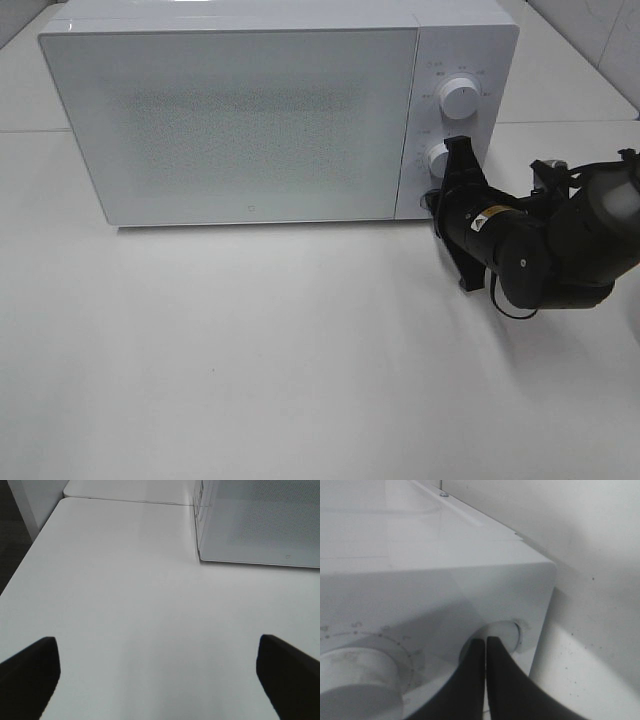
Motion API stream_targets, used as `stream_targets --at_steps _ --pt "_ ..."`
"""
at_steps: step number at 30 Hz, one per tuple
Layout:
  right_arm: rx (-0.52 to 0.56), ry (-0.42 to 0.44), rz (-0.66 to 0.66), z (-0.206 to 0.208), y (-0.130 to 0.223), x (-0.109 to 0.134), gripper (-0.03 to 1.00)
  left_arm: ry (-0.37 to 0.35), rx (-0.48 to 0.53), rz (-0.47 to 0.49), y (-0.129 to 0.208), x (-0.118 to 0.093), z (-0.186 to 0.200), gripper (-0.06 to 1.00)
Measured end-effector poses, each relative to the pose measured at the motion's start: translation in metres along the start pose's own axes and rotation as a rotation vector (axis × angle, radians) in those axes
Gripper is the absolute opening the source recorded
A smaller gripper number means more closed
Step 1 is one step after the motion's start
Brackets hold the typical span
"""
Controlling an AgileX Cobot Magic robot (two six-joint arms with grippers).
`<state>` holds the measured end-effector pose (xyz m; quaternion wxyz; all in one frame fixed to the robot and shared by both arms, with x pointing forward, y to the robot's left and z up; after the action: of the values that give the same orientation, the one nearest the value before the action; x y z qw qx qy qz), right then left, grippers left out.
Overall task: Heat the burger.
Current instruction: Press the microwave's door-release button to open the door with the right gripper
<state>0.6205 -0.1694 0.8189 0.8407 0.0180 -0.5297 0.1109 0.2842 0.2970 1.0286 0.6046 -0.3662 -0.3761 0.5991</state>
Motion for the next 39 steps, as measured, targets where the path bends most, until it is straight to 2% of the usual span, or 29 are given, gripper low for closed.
stream_targets --at_steps 28,39 --pt "-0.025 -0.02 -0.023 -0.0051 -0.0013 0.0033 0.02 0.0 0.0 0.0 0.0 0.0 0.0 0.99" --pt "-0.021 -0.003 -0.009 -0.0095 0.0004 0.0026 0.02 0.0 0.0 0.0 0.0 0.0 0.0 0.99"
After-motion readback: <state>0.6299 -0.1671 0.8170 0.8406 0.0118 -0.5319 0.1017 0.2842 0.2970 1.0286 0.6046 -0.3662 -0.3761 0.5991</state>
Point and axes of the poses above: a point on each arm's last joint axis where the gripper is mounted, z pointing back along that axis away from the gripper, x along the wrist's bending axis when the last joint is at zero, y = z × x, the point moved 6 cm from there along -z, pointing out along that axis toward the gripper, and after that the axes turned 3 degrees about -z, right-handed, at the moved point
